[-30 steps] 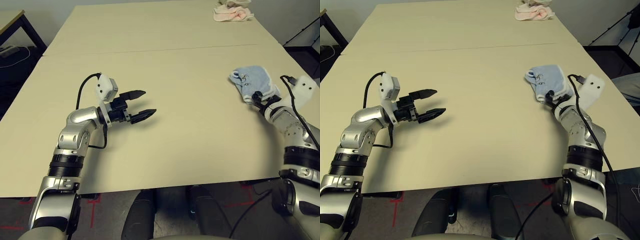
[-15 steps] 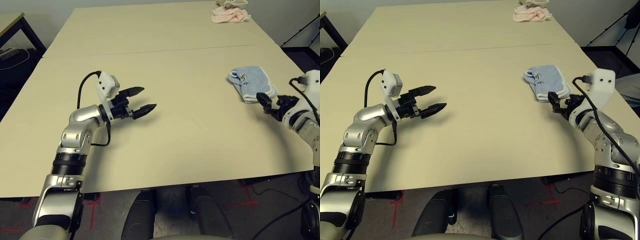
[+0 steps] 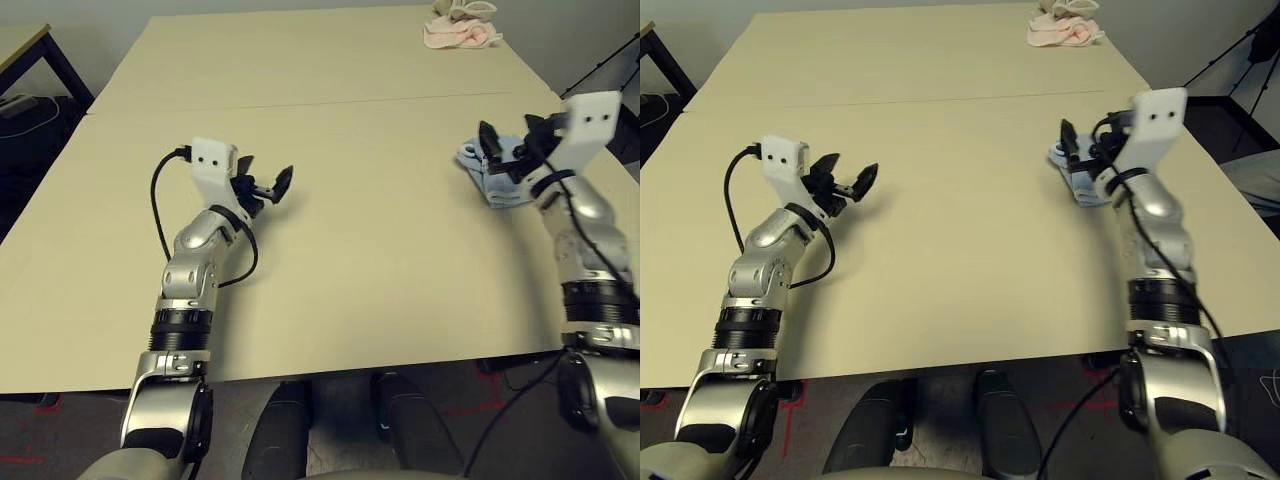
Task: Fold the towel and set it aside.
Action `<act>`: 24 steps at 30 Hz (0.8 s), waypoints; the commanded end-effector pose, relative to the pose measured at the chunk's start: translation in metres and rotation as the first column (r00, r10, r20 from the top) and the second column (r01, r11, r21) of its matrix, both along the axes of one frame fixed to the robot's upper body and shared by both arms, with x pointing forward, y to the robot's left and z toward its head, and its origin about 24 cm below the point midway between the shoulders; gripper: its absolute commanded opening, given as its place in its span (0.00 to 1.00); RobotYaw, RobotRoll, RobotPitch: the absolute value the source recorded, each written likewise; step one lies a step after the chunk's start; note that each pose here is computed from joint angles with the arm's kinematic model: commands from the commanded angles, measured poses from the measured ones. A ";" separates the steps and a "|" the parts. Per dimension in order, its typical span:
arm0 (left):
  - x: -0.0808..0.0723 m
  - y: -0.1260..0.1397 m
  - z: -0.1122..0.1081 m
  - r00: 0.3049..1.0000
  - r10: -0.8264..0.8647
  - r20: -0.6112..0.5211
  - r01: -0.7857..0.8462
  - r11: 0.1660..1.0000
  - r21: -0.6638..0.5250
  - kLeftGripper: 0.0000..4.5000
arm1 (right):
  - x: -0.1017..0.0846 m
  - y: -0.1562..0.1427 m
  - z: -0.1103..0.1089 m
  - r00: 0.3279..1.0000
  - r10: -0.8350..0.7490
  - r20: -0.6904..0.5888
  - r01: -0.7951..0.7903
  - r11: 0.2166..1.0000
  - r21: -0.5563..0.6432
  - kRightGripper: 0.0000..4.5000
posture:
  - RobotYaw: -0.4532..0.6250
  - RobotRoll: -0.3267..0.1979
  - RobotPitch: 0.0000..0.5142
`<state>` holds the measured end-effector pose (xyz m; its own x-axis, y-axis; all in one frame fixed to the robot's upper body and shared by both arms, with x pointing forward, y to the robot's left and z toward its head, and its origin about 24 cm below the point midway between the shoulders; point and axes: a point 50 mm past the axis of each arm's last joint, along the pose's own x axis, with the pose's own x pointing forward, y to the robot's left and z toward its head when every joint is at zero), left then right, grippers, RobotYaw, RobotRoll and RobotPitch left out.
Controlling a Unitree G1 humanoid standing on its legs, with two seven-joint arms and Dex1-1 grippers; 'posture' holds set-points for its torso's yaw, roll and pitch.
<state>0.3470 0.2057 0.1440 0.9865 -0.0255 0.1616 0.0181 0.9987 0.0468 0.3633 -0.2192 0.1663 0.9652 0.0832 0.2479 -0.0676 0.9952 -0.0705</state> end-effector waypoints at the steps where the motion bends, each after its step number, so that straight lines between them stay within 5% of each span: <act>1: -0.002 0.021 -0.004 0.971 0.232 0.058 -0.233 0.973 0.008 1.00 | 0.001 0.005 -0.009 0.999 -0.044 0.025 0.044 0.999 0.005 0.99 | 0.50 0.62 0.24; 11: -0.009 0.038 -0.022 0.977 0.196 0.088 -0.203 0.976 0.079 1.00 | 0.002 0.007 -0.024 0.998 0.000 0.069 0.000 1.000 0.000 0.99 | 0.50 0.62 0.23; 24: -0.002 0.049 -0.012 0.973 0.197 0.118 -0.206 0.976 0.069 1.00 | -0.002 0.000 -0.027 0.996 -0.002 0.084 0.000 1.000 0.031 0.99 | 0.46 0.62 0.24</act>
<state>0.3448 0.2518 0.1342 0.9488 0.1460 0.2803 -0.1852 0.9755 0.1184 0.3643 -0.2109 0.1432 0.9352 0.1055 0.3381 -0.0899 0.9940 -0.0615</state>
